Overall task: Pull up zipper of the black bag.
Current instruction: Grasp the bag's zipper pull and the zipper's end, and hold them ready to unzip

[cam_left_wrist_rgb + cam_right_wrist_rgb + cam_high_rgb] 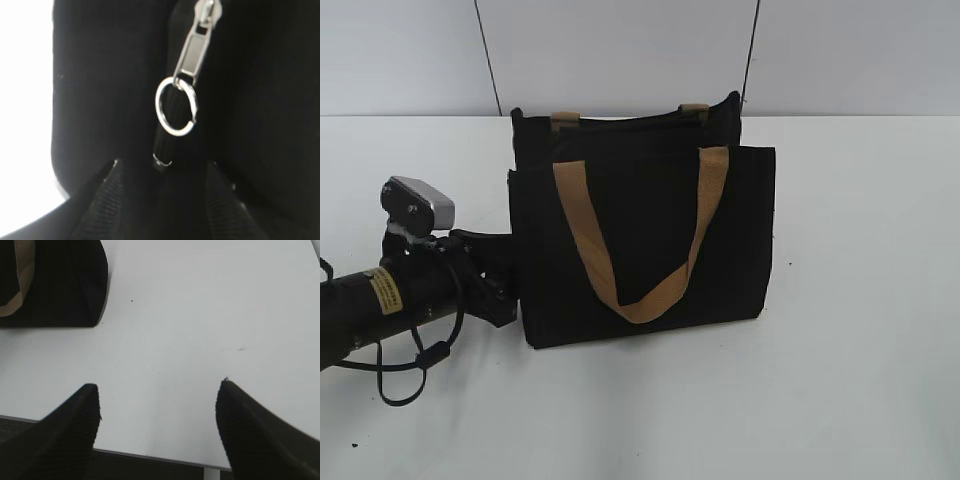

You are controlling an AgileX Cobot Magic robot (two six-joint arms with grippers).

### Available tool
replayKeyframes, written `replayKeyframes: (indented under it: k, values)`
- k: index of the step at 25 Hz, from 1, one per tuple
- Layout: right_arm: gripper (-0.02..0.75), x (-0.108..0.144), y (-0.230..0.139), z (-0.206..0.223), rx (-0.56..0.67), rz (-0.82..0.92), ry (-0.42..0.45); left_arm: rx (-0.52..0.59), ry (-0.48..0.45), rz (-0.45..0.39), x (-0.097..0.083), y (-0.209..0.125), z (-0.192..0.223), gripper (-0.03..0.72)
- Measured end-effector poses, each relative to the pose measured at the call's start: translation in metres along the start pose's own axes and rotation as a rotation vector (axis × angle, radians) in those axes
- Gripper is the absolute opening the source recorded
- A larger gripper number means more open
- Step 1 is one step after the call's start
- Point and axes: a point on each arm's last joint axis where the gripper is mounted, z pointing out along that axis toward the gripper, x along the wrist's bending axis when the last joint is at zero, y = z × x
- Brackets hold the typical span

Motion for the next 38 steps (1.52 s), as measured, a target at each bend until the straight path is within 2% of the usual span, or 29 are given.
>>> replayKeyframes:
  k: [5,12,14,17,18,22,26,33,38]
  values:
    - [0.557,0.000,0.000,0.000,0.000,0.000,0.000,-0.026,-0.041,0.017,0.001,-0.001,0.009,0.404]
    - [0.557,0.000,0.000,0.000,0.000,0.000,0.000,-0.054,-0.060,0.039,0.003,0.005,0.015,0.312]
    - [0.557,0.000,0.000,0.000,0.000,0.000,0.000,-0.054,-0.064,0.040,0.003,0.005,0.015,0.236]
    - [0.557,0.000,0.000,0.000,0.000,0.000,0.000,-0.035,-0.064,0.042,0.003,0.003,0.015,0.069]
    - [0.557,0.000,0.000,0.000,0.000,0.000,0.000,-0.029,-0.063,0.042,0.003,0.002,0.015,0.038]
    - [0.557,0.000,0.000,0.000,0.000,0.000,0.000,-0.023,-0.055,0.041,0.003,0.004,0.014,0.034]
    - [0.557,0.000,0.000,0.000,0.000,0.000,0.000,-0.036,0.034,0.037,0.006,0.024,-0.001,0.034]
    - [0.557,0.000,0.000,0.000,0.000,0.000,0.000,-0.093,0.121,0.124,0.001,0.080,-0.036,0.033]
    - [0.557,0.000,0.000,0.000,0.000,0.000,0.000,-0.180,0.163,0.179,-0.005,0.118,-0.060,0.032]
